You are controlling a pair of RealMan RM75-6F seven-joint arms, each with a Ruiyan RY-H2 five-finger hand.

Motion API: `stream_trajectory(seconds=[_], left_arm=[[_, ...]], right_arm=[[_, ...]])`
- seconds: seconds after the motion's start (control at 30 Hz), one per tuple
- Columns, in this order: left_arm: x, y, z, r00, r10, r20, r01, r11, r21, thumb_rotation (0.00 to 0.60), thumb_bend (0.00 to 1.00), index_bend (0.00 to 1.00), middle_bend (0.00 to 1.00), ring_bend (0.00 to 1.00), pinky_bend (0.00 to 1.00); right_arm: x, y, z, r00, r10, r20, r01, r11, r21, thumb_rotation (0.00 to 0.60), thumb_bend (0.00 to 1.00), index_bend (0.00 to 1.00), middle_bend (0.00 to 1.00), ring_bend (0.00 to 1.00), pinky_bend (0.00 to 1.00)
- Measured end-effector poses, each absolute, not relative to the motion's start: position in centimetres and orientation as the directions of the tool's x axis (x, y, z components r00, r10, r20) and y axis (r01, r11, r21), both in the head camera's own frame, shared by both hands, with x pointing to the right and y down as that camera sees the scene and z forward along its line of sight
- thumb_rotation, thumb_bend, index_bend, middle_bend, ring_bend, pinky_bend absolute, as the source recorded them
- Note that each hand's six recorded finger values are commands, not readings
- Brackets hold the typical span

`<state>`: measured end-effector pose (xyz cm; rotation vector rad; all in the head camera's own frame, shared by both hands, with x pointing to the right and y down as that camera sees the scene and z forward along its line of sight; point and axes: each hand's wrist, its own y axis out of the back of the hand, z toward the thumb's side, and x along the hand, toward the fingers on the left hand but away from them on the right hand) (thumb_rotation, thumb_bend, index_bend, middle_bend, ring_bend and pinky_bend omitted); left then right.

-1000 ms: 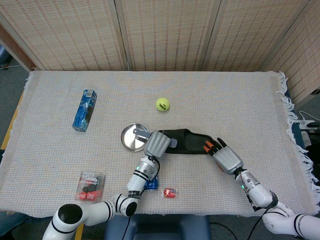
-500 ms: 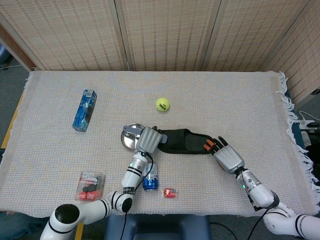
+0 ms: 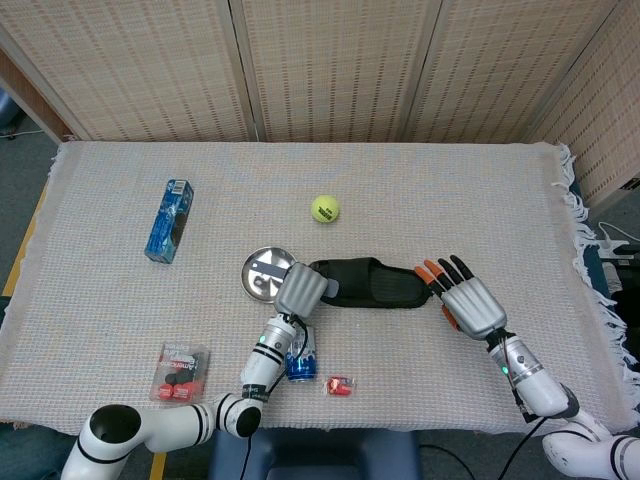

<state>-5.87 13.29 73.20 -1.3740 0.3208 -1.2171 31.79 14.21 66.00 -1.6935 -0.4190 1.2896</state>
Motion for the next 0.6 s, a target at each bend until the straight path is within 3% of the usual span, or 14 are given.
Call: stream_trajectory(seconds=[0.27, 0.47, 0.6], left_arm=[[-10.9, 12.7, 74.7, 0.323, -0.802, 0.502, 0.570, -0.259, -0.780, 0.600, 0.53, 0.57, 0.68, 0.67, 0.98], [-13.0, 11.7, 75.6, 0.279, -0.817, 0.505, 0.612, -0.254, -0.749, 0.600, 0.53, 0.56, 0.67, 0.67, 0.98], [-13.3, 11.6, 76.0, 0.275, -0.815, 0.510, 0.615, -0.259, -0.745, 0.600, 0.52, 0.46, 0.59, 0.67, 0.98]], right_arm=[[33.4, 13.8, 59.6, 0.397, 0.807, -0.437, -0.150, -0.413, -0.898, 0.600, 0.46, 0.00, 0.03, 0.00, 0.00], [33.5, 14.8, 59.6, 0.398, 0.788, -0.470, -0.171, -0.440, -0.882, 0.600, 0.46, 0.00, 0.03, 0.00, 0.00], [33.3, 15.2, 60.1, 0.398, 0.776, -0.489, -0.187, -0.453, -0.872, 0.600, 0.46, 0.00, 0.03, 0.00, 0.00]])
